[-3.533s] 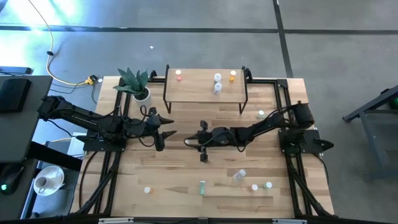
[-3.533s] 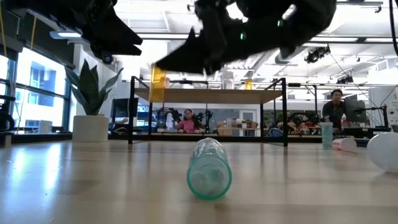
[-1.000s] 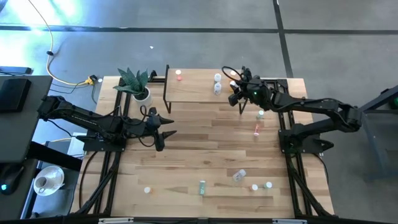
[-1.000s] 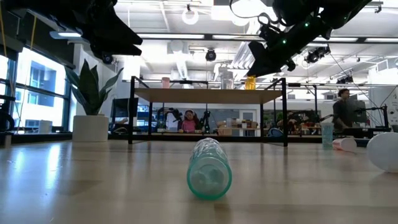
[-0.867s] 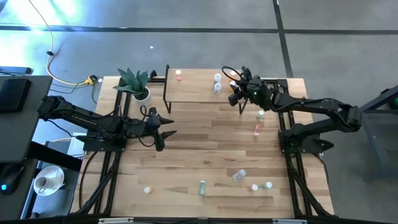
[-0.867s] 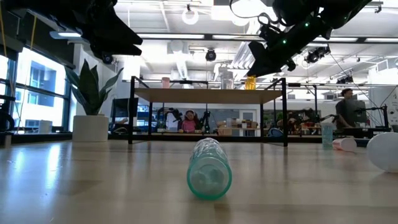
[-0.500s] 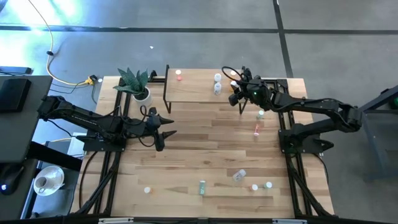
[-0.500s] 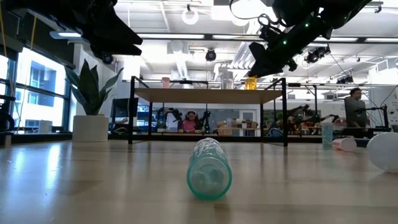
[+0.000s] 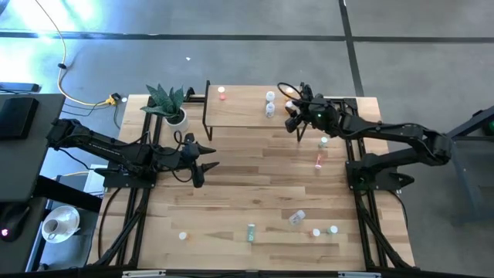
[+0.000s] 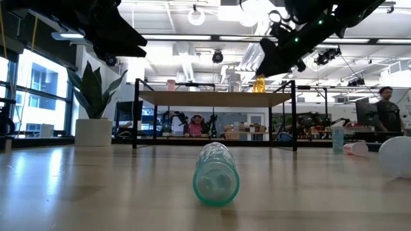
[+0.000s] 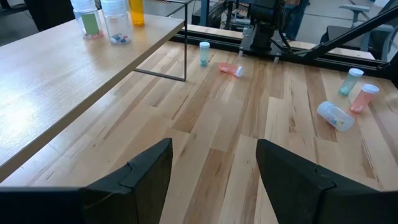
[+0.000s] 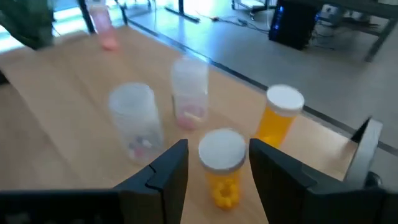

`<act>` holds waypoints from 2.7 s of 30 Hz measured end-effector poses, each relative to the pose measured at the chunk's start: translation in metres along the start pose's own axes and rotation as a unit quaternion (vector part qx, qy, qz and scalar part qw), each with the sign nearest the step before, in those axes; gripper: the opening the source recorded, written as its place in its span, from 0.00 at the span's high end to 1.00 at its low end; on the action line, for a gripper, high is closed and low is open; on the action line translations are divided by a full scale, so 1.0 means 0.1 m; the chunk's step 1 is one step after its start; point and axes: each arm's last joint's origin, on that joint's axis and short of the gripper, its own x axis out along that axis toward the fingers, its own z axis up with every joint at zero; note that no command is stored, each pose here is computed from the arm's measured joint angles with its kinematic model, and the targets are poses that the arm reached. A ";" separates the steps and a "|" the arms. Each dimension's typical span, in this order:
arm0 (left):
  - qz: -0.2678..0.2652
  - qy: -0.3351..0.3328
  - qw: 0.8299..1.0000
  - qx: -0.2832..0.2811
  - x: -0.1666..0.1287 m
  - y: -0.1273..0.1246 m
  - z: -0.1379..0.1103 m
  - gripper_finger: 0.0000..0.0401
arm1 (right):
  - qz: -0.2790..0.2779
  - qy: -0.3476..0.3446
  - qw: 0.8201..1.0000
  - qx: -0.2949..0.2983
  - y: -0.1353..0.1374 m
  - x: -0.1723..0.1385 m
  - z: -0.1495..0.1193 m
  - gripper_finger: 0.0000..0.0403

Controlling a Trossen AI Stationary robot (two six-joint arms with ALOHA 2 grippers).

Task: Pick and place medicine bottles onto shelf by color
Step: Put the top orange pill bottle aligned with the other orange pill bottle on the shelf, then put the top blue pill bottle on the shelf

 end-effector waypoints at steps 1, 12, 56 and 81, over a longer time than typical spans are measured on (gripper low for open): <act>0.000 0.000 1.000 0.000 0.00 0.00 0.00 0.44 | 0.007 -0.005 1.000 0.005 0.00 -0.03 0.02 0.60; 0.000 0.000 1.000 0.000 0.00 0.00 0.00 0.44 | 0.020 -0.026 0.999 0.021 -0.11 -0.36 0.13 0.60; -0.003 0.001 1.000 0.000 0.00 0.00 0.00 0.44 | 0.009 0.268 0.962 0.059 -0.22 -1.10 -0.45 0.60; -0.004 0.001 1.000 -0.001 0.00 0.00 0.00 0.44 | -0.071 0.252 0.963 0.059 -0.10 -1.11 -1.11 0.60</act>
